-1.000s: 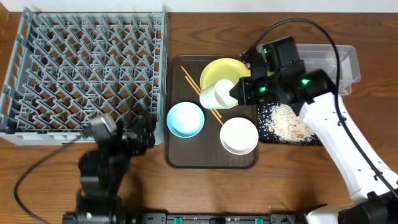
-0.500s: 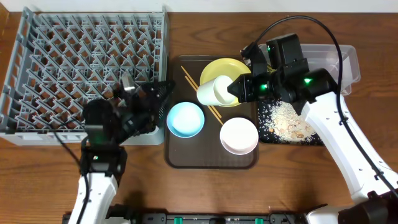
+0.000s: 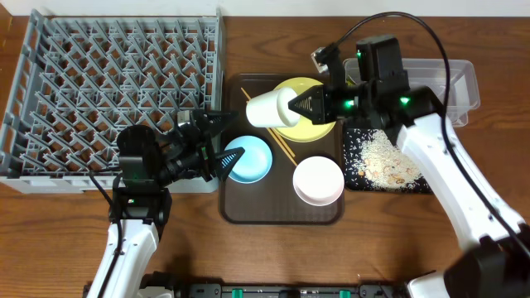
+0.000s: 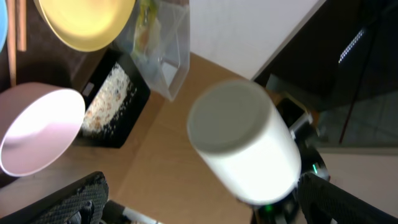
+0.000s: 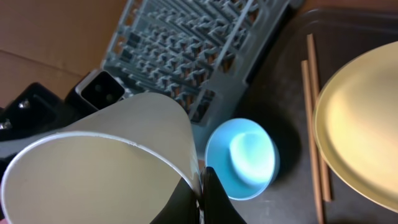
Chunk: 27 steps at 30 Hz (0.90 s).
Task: Sort waste into correct bins and load items into the dishwasher
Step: 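Hand the white cup from the right gripper to the left gripper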
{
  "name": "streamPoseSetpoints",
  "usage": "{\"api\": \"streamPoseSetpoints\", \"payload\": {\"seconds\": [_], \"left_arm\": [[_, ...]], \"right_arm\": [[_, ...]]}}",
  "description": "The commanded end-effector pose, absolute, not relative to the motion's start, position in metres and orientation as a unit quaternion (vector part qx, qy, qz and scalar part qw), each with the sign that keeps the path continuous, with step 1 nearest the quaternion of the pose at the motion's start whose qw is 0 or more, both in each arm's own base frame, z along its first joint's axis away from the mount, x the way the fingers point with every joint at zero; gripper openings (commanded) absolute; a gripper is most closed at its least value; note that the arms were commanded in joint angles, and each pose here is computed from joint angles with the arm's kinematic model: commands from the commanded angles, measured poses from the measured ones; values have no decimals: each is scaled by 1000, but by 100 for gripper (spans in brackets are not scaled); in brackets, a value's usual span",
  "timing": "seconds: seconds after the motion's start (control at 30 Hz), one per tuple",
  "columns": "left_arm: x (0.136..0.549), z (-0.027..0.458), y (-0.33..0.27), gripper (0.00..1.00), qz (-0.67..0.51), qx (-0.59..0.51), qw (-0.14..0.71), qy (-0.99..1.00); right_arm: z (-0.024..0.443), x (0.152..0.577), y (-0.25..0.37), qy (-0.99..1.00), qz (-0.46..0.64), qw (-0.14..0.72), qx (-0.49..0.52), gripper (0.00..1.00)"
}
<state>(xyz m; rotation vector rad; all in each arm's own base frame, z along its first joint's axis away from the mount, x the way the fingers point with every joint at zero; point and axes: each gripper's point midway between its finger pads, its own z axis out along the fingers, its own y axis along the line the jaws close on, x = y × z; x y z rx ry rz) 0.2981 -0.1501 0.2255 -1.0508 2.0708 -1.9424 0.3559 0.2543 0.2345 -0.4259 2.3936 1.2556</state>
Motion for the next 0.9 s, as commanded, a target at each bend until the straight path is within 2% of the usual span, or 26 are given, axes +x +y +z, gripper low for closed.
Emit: {"api": "streamPoseSetpoints", "payload": {"seconds": [0.0, 0.2, 0.27, 0.63, 0.87], "left_arm": [[287, 233, -158, 98, -651, -297, 49, 697], [278, 248, -164, 98, -669, -181, 96, 715], [272, 250, -166, 98, -677, -151, 86, 715], [283, 222, -163, 98, -671, -184, 38, 717], [281, 226, -162, 98, -678, -168, 37, 715]], "right_arm": [[229, 351, 264, 829, 515, 147, -160, 1], [233, 351, 271, 784, 573, 135, -195, 1], [237, 352, 269, 776, 583, 136, -199, 1], [248, 344, 276, 748, 609, 134, -225, 1], [239, 343, 282, 756, 601, 129, -226, 1]]}}
